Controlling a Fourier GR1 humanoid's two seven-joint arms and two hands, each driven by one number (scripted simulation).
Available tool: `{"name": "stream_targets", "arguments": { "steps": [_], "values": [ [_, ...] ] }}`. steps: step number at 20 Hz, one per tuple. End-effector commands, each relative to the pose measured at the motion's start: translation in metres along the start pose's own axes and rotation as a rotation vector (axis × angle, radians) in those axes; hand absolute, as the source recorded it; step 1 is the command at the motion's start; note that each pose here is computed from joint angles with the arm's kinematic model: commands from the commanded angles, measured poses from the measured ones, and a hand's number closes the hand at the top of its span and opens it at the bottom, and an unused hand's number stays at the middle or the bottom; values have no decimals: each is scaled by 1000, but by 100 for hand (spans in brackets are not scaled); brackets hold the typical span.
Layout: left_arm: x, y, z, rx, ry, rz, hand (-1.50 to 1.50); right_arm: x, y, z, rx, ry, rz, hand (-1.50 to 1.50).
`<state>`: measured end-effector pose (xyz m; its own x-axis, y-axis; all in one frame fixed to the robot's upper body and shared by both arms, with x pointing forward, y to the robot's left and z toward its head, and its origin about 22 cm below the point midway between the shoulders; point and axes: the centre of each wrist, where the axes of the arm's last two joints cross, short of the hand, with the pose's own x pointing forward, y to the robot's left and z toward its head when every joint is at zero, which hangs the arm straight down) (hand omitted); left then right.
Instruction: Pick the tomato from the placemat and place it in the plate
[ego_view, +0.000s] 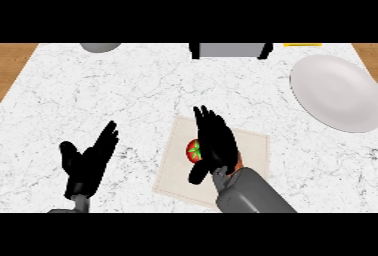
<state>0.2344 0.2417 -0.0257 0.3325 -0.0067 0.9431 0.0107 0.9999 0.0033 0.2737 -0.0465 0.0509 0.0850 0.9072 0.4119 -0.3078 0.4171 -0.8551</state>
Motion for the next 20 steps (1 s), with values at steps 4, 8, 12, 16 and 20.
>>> {"name": "stream_targets", "arguments": {
  "steps": [4,8,12,16,20],
  "values": [
    [-19,-9,3,12,34,-12,0,-11,23,-17,45,5,17,-150],
    [-11,-7,-9,11,50,-9,0,-13,36,-13,146,-28,124,150],
    [-4,9,-8,22,48,-6,0,-14,23,-22,64,-58,172,150],
    [-3,-6,-9,4,39,-11,0,6,30,-12,37,-71,176,150],
    [-4,-11,-11,9,39,-2,0,-13,28,-16,-96,-122,162,150]
  ]
}}
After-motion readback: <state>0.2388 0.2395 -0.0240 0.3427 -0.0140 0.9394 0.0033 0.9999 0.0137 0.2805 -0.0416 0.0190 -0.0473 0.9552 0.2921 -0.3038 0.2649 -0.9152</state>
